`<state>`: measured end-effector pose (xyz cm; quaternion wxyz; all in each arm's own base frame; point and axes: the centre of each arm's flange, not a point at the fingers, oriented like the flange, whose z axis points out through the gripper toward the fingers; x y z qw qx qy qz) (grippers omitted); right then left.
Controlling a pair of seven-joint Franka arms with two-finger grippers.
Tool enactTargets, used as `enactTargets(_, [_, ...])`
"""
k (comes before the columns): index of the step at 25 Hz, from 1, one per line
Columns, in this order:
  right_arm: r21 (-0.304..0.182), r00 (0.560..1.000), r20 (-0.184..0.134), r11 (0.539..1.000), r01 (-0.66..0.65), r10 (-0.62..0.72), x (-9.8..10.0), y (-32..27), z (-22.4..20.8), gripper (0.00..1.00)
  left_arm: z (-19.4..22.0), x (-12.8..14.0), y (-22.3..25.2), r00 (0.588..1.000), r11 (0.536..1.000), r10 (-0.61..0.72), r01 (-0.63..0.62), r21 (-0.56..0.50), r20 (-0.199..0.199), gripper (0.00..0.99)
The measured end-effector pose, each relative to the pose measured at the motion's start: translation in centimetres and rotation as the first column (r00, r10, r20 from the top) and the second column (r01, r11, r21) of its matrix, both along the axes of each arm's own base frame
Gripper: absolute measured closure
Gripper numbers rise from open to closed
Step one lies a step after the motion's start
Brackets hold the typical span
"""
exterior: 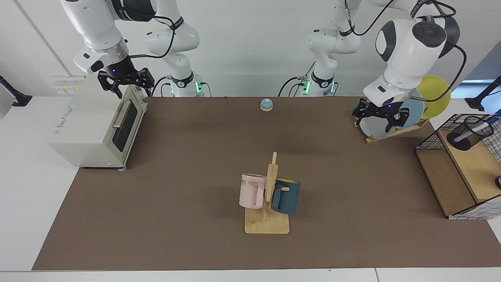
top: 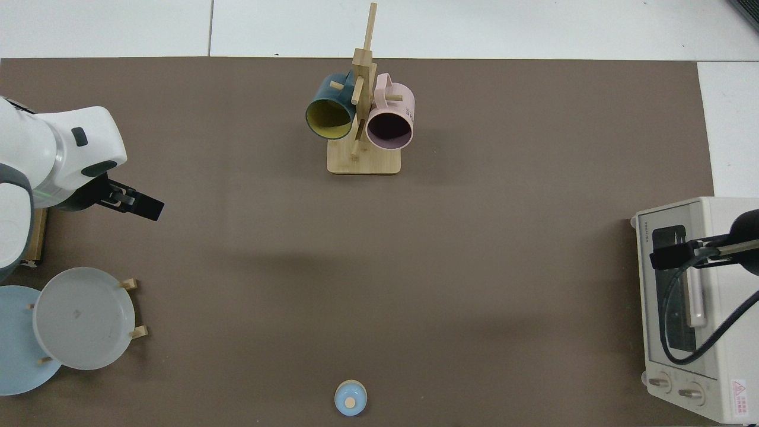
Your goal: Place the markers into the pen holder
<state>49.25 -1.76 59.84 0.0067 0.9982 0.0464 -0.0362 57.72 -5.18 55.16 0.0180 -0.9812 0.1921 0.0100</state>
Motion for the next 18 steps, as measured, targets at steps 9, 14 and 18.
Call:
enactTargets(9, [0.0,1.0,0.0,1.0,0.0,0.0,0.0,0.0,0.0,0.0,1.2,0.2,-0.4,0.995,0.995,0.093,-0.092,-0.026,0.047,0.0])
enactTargets(14, [0.0,1.0,0.001,1.0,0.0,0.0,0.0,0.0,0.0,0.0,2.6,0.3,-0.5,0.987,0.989,0.143,-0.141,-0.036,0.078,0.0])
enactTargets(18, [0.0,1.0,0.001,1.0,0.0,0.0,0.0,0.0,0.1,0.0,4.4,0.1,-0.7,0.983,0.988,0.149,-0.145,-0.046,0.111,0.0])
